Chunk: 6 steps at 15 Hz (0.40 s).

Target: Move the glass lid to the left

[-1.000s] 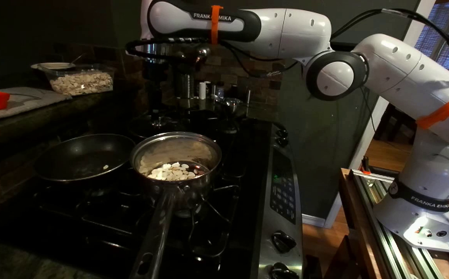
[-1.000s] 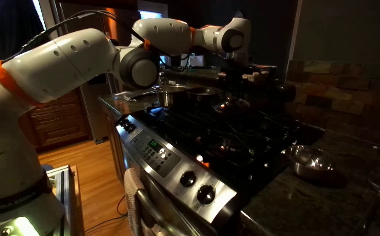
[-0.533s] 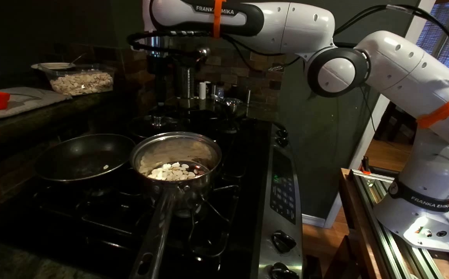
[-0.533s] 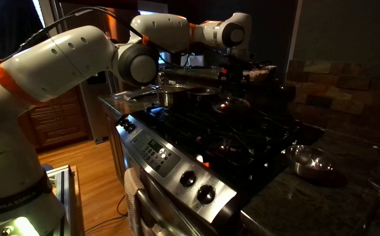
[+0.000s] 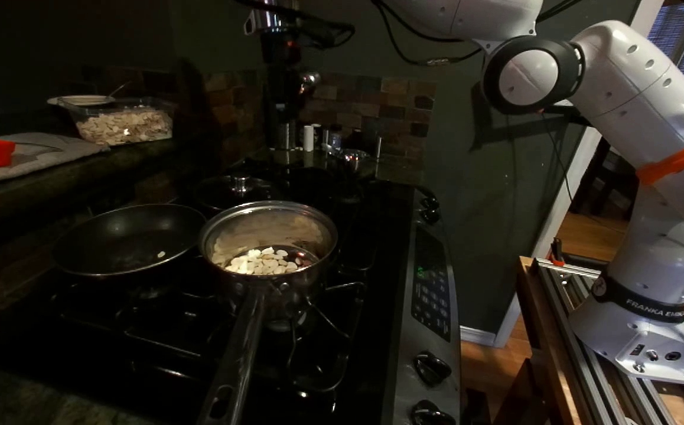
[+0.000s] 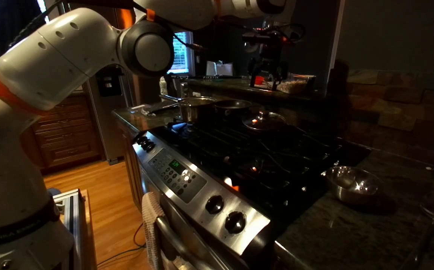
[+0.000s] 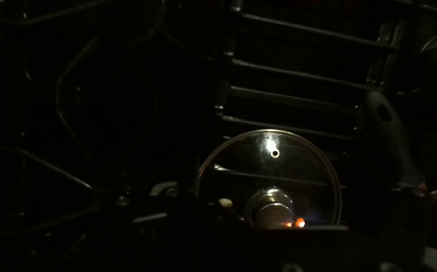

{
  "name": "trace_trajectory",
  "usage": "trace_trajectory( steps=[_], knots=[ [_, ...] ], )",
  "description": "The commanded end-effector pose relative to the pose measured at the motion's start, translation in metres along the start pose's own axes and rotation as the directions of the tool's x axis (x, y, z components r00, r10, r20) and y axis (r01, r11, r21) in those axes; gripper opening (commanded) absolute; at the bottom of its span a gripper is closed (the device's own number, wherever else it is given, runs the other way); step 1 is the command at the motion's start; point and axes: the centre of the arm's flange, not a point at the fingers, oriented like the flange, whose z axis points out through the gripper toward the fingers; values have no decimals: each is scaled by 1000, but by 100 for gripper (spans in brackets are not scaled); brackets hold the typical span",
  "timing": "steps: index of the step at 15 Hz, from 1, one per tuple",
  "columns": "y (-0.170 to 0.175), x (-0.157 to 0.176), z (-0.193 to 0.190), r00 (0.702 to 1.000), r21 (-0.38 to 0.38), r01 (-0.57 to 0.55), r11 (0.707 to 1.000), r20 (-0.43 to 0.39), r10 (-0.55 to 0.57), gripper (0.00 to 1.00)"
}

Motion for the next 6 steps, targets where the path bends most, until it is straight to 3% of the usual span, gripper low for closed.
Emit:
trace_trajectory(
  steps=[1,3,4,6],
  knots=[
    [-14,-70,-7,987,85,-163,983,20,161,100],
    [-11,-75,-19,985,116,-164,980,-34,169,100],
    [1,-28,-42,990,66,-138,988,-14,139,100],
    [4,-33,-51,988,84,-150,985,-29,153,100]
  ],
)
